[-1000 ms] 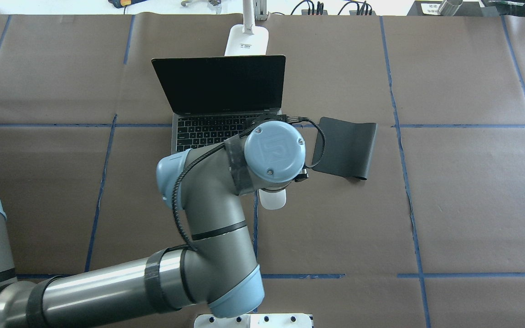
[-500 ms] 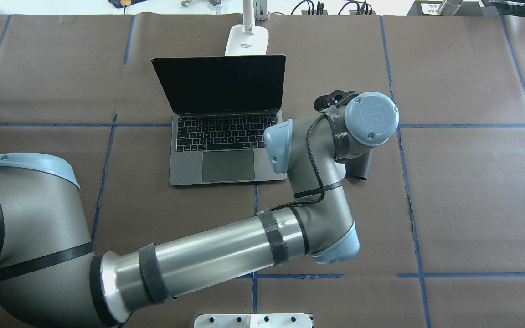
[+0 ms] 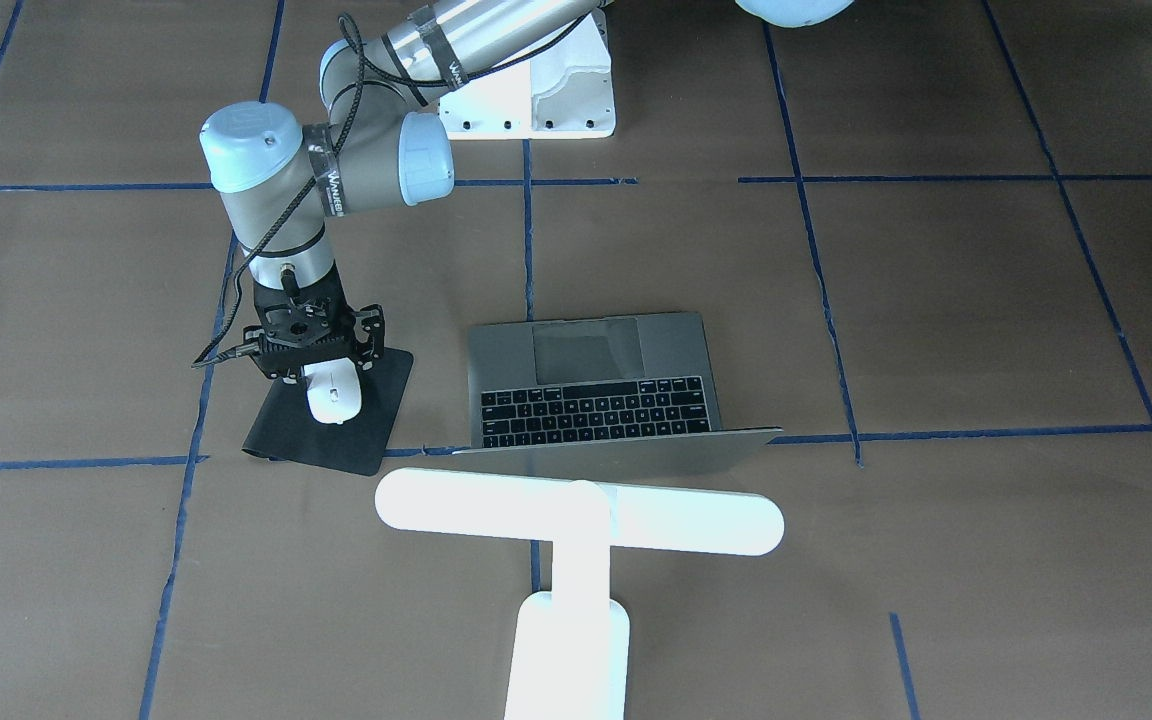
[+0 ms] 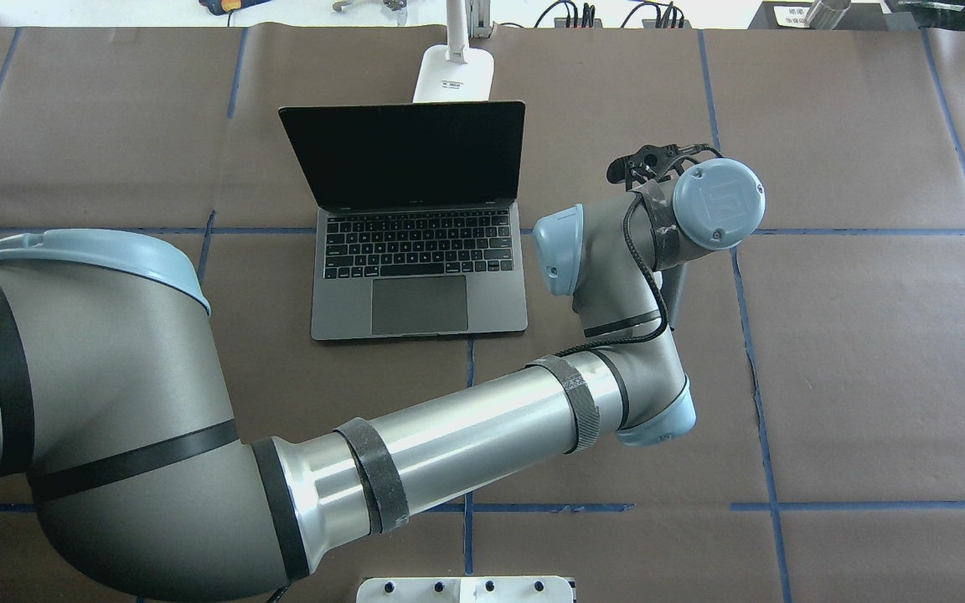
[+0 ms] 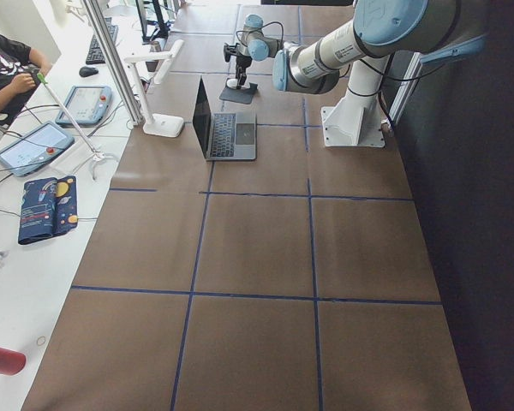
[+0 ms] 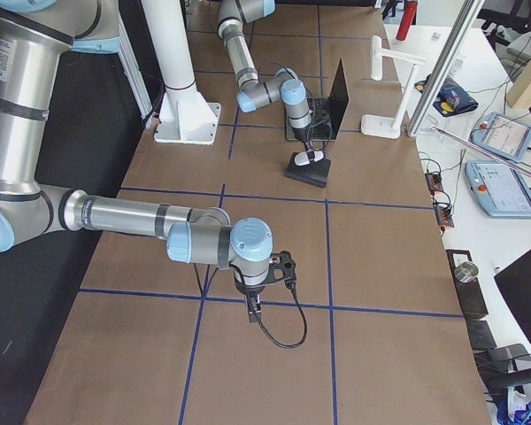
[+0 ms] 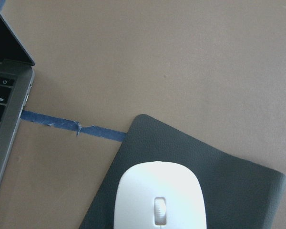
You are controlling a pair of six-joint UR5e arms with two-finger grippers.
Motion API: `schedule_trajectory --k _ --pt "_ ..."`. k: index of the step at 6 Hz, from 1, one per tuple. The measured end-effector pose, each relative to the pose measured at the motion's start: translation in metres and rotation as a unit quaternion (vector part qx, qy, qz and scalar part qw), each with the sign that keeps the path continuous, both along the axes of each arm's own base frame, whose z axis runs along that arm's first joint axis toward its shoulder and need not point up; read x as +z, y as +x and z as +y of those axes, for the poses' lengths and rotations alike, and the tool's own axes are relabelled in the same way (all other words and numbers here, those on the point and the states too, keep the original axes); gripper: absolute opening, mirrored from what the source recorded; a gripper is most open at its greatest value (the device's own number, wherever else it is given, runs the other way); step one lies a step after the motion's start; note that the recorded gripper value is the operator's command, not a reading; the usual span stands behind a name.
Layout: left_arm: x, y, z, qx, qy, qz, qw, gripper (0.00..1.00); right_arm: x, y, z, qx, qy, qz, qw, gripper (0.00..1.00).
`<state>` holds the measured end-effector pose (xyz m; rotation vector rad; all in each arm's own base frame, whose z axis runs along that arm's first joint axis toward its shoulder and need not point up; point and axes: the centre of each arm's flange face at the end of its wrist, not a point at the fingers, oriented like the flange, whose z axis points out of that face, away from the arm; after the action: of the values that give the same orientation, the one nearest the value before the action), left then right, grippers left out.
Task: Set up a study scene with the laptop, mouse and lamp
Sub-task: 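Carry the white mouse with the left gripper onto the mouse pad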
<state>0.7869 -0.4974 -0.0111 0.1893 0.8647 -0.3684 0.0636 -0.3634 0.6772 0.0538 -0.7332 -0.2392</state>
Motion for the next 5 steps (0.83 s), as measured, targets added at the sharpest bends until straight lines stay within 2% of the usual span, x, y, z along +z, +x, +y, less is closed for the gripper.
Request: schedule_trajectory --k 2,4,5 --pt "-0.015 0.007 0.015 0.007 0.002 0.011 0.9999 1.0 0.0 0.0 0.0 0.0 0.002 0.0 1.0 1.0" --pt "-0.046 -0.006 0.023 0.06 -0.003 0.031 0.9977 1.0 -0.002 0.0 -0.002 0.0 0.004 0.001 1.0 1.0" --pt "-0.047 -0.024 0.016 0.086 -0.02 0.023 0.9958 1.0 -0.002 0.0 -0.003 0.001 0.004 0.001 1.0 1.0"
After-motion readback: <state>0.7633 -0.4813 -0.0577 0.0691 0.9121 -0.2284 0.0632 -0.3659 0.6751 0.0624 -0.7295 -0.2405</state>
